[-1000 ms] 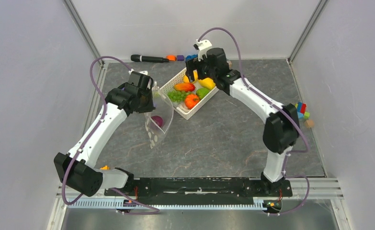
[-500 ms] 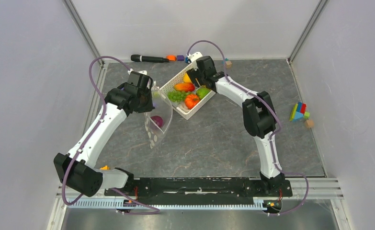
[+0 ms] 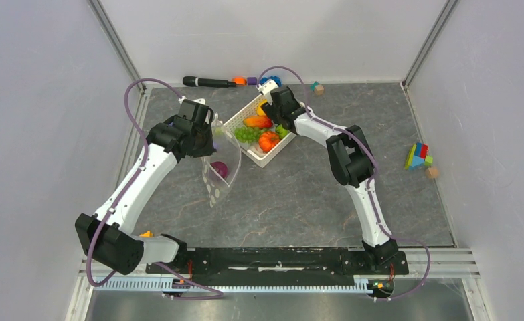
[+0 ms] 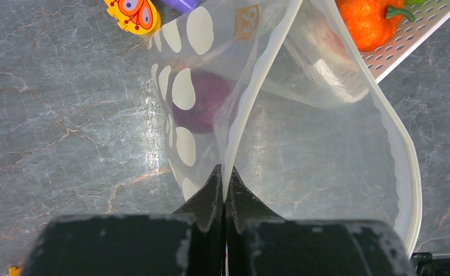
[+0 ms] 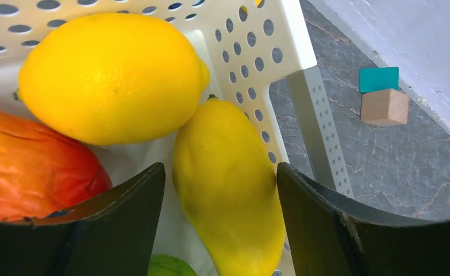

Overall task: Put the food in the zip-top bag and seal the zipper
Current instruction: Pick up the fake fruit from the bin.

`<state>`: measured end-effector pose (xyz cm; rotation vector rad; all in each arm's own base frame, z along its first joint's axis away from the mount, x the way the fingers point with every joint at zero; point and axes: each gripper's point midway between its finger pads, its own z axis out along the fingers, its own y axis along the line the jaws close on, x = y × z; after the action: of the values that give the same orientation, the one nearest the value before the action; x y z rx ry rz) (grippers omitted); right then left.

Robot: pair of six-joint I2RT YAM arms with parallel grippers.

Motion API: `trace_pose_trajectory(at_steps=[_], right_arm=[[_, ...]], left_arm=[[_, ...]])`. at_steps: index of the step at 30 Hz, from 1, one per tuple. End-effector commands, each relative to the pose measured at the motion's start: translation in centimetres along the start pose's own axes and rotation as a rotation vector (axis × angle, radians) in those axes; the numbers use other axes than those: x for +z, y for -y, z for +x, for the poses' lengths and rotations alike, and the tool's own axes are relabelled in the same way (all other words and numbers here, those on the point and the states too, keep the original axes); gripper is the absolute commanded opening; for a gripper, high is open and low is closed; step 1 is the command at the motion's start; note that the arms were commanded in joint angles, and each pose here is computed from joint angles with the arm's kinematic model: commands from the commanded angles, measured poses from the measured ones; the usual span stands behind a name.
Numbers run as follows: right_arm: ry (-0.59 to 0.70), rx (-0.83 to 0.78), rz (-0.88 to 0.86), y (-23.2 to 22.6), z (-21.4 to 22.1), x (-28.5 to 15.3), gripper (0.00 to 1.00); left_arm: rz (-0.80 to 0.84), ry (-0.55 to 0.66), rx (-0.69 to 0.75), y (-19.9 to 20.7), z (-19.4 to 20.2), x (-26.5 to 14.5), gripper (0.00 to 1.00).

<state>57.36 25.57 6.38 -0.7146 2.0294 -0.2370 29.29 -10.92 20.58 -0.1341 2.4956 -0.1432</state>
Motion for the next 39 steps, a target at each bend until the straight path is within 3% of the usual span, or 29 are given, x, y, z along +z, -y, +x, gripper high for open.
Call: trace_pose_trajectory(at_steps=[1, 13, 18, 23, 34, 39], right_arm=[[0.006, -0.021, 0.091, 1.8, -0.3, 0.8, 0.74], [-0.022, -0.015, 0.223, 4.3, 0.0, -0.1, 0.36], [-0.032, 0.003, 0.244, 5.4, 0.3, -2.4, 0.27], [0.045, 0.071, 0.191, 5.6, -1.6, -5.1, 0.18], [0.281, 0.188, 0.125, 7.4, -7.5, -11.3, 0.14], [0.405, 0.244, 0.019, 6.8, -10.3, -14.5, 0.13]], left_arm=[[0.000, 0.014, 0.019, -0.2, -0.5, -0.3, 0.02], [0.007, 0.007, 0.019, -0.1, -0.4, -0.2, 0.02], [0.018, 0.002, 0.019, 0.1, -0.3, -0.2, 0.02], [0.039, -0.005, 0.018, 0.5, -0.2, -0.1, 0.02], [0.088, 0.002, 0.011, 1.3, -0.2, -0.4, 0.02], [0.094, -0.003, 0.013, 1.4, -0.2, -0.4, 0.02]])
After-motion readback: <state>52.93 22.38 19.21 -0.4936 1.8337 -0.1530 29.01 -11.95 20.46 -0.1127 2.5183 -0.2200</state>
